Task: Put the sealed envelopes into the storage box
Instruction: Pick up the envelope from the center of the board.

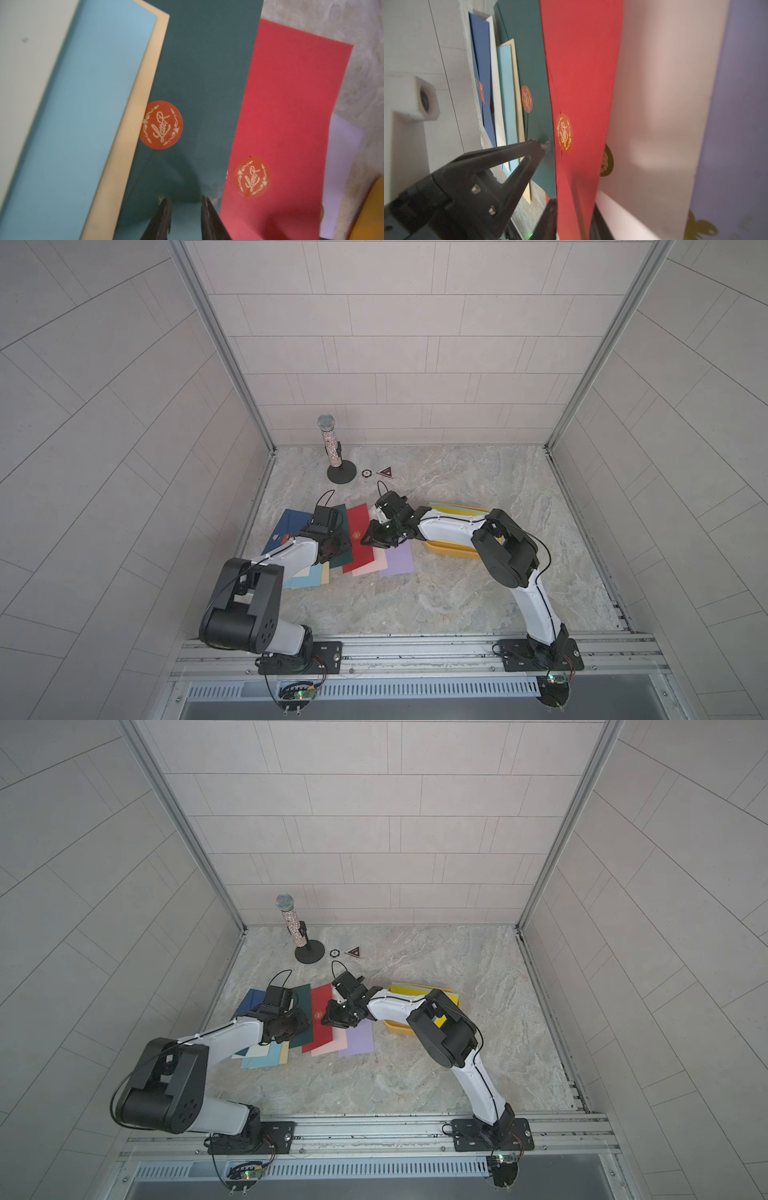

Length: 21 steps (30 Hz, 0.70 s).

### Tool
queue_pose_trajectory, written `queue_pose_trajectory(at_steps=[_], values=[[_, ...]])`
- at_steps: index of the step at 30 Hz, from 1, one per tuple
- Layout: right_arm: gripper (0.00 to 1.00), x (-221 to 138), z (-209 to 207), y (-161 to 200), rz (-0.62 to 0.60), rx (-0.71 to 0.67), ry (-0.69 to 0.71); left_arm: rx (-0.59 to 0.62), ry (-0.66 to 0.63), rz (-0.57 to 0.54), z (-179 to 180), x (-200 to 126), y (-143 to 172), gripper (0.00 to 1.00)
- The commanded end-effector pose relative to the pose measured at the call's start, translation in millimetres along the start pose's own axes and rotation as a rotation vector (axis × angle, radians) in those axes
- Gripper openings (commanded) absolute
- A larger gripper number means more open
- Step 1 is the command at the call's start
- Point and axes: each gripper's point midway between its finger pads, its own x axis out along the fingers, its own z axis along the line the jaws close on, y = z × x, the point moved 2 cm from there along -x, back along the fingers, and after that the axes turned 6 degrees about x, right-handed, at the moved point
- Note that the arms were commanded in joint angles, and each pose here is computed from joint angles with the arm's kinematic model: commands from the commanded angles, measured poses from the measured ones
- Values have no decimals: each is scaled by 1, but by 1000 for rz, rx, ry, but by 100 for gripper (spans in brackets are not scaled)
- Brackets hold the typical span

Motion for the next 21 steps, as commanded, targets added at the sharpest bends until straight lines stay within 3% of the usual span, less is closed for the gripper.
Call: queue_pose_trajectory(at_steps=[1,4,8,11,14,15,21], values=[[12,-2,16,4,4,-42,-51,-19,-75,169,26,11,46,32],[0,-10,20,1,-23,-87,-42,-16,-37,155,19,6,43,32],[0,-35,30,-4,-86,-203,-5,-14,60,97,-2,-17,29,38],[0,-65,36,-10,-157,-283,20,-11,156,21,-21,-46,13,48],[0,-100,48,-8,-209,-380,-12,12,270,-55,-42,-79,0,68],[0,-111,53,-5,-221,-420,-25,16,318,-80,-50,-89,-3,70],[0,-175,62,12,-267,-485,-151,67,626,-167,-92,-143,-10,72]])
